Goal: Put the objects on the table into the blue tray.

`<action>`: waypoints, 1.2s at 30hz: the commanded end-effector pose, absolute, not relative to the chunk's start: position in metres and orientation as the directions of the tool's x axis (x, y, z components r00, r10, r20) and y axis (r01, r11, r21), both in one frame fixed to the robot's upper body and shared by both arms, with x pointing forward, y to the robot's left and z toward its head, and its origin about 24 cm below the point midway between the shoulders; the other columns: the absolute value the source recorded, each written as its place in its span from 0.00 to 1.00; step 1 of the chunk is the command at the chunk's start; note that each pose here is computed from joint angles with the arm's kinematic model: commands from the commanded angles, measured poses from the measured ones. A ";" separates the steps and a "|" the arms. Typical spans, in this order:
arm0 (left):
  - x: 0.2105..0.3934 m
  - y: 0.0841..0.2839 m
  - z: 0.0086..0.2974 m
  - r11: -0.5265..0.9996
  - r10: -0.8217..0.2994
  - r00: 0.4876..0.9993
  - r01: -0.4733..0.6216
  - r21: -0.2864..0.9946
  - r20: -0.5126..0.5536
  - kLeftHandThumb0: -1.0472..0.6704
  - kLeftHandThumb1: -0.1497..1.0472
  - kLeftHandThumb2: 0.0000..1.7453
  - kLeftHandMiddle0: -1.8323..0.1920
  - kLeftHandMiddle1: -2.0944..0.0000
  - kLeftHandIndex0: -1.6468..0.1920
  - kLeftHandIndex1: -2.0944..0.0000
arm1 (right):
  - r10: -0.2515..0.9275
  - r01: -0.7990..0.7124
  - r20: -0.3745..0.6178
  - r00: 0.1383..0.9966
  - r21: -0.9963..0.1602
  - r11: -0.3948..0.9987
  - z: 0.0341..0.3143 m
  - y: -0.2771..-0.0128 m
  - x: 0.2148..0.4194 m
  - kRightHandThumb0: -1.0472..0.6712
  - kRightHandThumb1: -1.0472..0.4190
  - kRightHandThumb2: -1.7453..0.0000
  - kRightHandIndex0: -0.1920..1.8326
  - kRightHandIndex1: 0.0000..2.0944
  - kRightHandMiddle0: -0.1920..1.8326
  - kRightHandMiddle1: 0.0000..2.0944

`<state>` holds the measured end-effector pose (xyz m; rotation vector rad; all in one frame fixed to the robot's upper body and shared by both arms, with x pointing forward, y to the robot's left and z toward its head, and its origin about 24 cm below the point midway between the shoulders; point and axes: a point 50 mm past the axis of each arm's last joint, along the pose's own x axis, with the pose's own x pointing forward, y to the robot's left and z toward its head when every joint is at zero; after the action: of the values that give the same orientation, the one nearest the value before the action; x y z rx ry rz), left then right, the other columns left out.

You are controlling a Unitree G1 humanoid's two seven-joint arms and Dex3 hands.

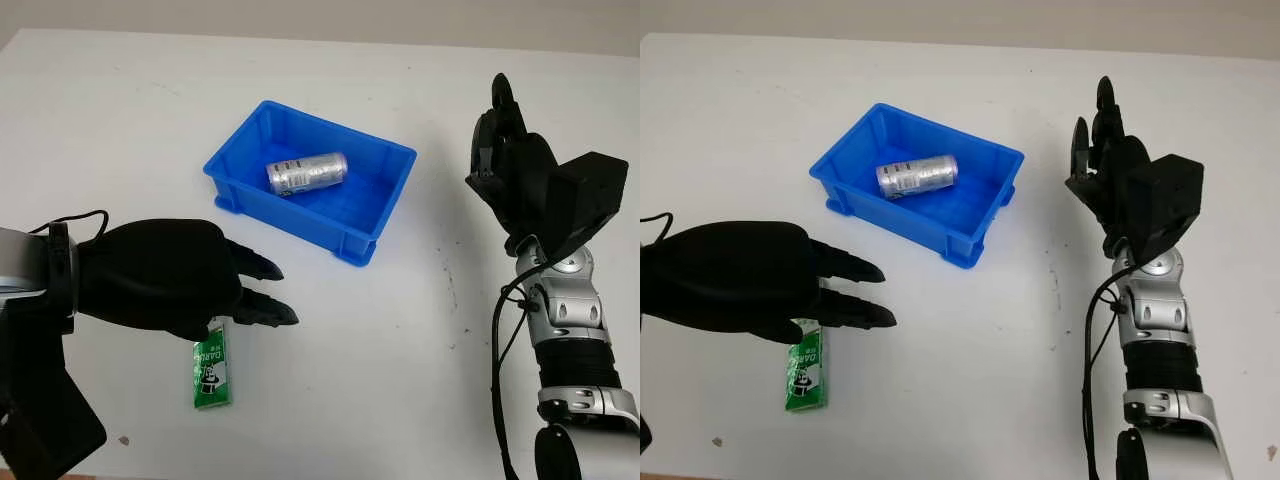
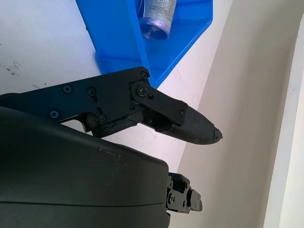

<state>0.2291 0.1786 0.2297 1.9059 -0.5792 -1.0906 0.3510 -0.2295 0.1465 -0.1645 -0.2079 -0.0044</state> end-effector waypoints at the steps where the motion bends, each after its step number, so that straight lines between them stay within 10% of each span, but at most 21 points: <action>1: 0.225 0.178 0.244 -0.561 -0.706 0.536 -0.024 0.827 -0.463 0.45 0.96 0.03 0.85 0.99 0.80 1.00 | 0.013 0.026 0.231 0.973 -0.165 0.986 0.153 -0.229 0.352 0.25 0.00 0.53 0.00 0.00 0.00 0.00; 36: 0.219 0.185 0.199 -0.708 -0.556 0.493 0.142 0.692 -0.670 0.45 0.95 0.03 0.87 0.97 0.83 0.97 | 0.020 0.017 0.228 0.973 -0.160 0.987 0.151 -0.229 0.352 0.24 0.00 0.53 0.00 0.00 0.00 0.00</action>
<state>0.2218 0.1854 0.2027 2.0414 -0.3530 -1.2150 0.3529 -0.2260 0.1502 -0.1649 -0.2286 0.0114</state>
